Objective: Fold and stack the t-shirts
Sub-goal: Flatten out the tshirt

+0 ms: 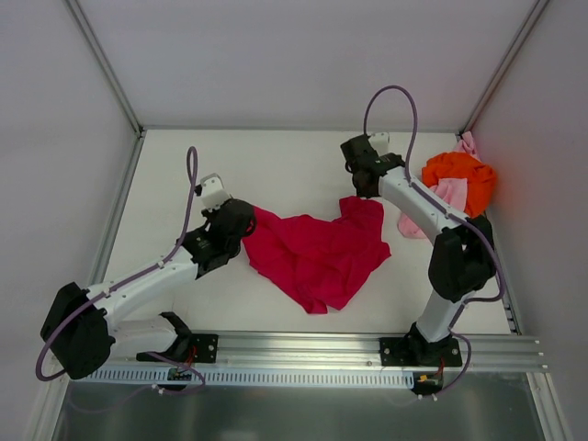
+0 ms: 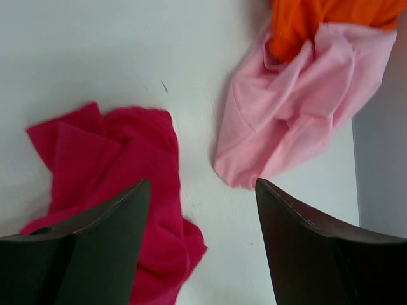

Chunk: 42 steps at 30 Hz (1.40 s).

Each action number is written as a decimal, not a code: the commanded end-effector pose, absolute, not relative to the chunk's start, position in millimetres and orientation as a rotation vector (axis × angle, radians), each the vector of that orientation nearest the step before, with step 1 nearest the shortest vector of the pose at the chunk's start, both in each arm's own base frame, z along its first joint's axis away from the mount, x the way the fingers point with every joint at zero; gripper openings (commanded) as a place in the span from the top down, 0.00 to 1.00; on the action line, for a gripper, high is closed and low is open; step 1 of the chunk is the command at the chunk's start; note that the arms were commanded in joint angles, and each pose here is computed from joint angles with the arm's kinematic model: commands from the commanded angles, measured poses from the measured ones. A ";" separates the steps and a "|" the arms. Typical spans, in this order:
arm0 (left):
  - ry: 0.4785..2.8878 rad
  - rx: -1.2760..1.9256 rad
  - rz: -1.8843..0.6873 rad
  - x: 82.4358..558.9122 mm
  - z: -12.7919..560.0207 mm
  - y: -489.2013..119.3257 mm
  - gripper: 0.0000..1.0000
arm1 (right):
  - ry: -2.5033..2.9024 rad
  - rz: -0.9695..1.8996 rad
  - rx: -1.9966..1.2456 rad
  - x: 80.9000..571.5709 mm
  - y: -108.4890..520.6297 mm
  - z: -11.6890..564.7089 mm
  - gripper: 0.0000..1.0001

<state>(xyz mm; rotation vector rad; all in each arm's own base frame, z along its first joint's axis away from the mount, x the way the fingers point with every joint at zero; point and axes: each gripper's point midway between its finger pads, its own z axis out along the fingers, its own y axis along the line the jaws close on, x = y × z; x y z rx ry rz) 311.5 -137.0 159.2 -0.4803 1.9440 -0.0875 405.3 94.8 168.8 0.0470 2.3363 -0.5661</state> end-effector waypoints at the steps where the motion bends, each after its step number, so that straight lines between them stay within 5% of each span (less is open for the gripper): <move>1: 1.867 -0.586 -0.043 309.9 173.5 -115.4 1.00 | 2.400 -0.620 0.136 367.3 71.6 156.0 0.29; 10: 1.877 -0.616 -0.027 309.0 161.9 -106.4 1.00 | 2.564 -0.543 0.051 338.5 81.6 99.4 0.29; 25: 1.862 -0.621 -0.016 304.6 165.9 -99.7 1.00 | 2.757 -0.440 -0.105 357.0 117.9 28.4 0.32; 26: 1.865 -0.618 -0.015 304.4 165.6 -99.8 1.00 | 2.769 -0.453 -0.113 356.2 117.8 23.2 0.36; 28: 1.864 -0.620 -0.016 304.4 165.6 -99.8 1.00 | 2.766 -0.467 -0.113 359.1 117.7 21.2 0.70; 29: 1.869 -0.617 -0.015 304.0 164.1 -100.1 1.00 | 2.763 -0.477 -0.108 359.6 116.6 20.2 0.99; 35: 1.891 -0.604 -0.021 305.6 154.9 -104.9 1.00 | 2.626 -0.566 -0.146 367.3 113.6 32.0 0.99; 42: 1.962 -0.544 -0.005 314.1 135.0 -119.8 1.00 | 2.304 -0.692 -0.088 398.5 100.1 123.4 0.99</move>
